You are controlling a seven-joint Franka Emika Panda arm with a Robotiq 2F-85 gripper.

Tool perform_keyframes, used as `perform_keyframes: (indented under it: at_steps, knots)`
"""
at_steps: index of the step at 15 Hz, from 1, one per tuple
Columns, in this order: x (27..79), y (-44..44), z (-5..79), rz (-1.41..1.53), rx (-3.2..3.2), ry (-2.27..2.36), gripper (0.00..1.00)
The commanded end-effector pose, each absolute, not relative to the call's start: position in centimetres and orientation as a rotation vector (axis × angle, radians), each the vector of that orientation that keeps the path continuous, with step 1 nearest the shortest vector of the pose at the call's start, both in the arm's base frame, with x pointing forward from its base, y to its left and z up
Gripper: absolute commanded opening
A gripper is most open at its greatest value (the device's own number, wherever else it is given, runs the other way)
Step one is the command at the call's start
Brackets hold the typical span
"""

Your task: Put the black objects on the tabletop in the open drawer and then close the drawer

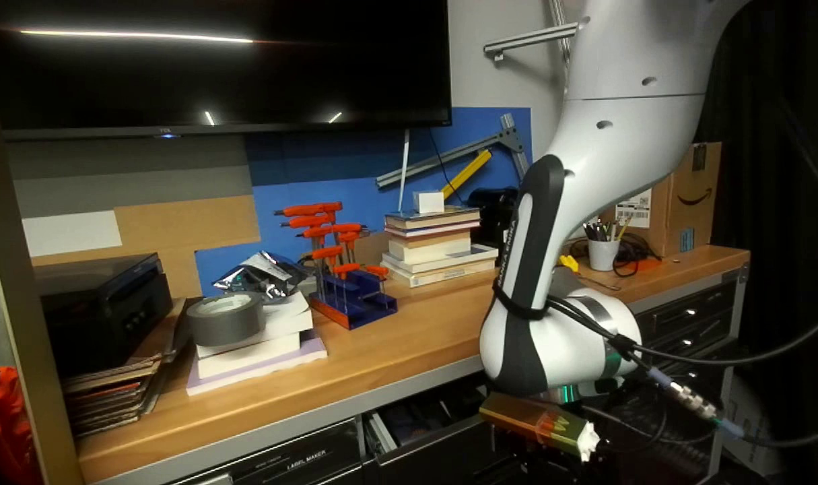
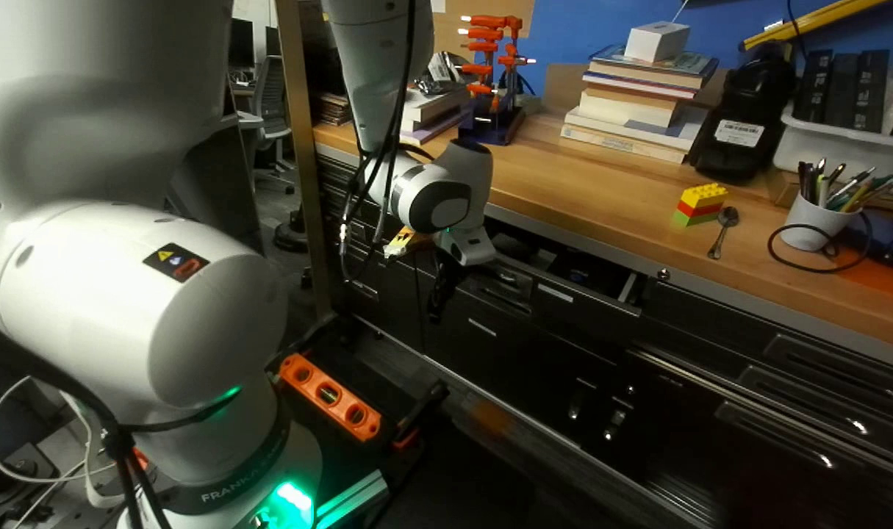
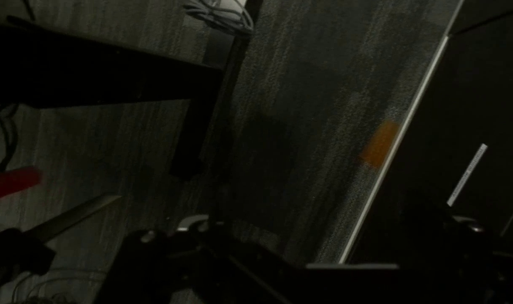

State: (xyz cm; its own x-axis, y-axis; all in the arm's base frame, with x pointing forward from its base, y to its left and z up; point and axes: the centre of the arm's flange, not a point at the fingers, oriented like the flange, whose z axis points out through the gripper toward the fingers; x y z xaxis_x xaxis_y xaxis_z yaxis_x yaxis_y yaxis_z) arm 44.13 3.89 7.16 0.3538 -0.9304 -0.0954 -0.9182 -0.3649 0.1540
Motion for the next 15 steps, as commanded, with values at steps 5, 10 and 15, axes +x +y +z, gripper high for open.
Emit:
perform_keyframes:
  at_steps: [5,10,15]
  knots:
    - [51.5,7.1,5.4,-0.027,2.528,-2.091,1.0]
    - [52.7,9.1,5.6,0.164,2.527,-2.227,1.0]
    - [50.1,7.5,6.8,0.225,2.564,-2.011,1.0]
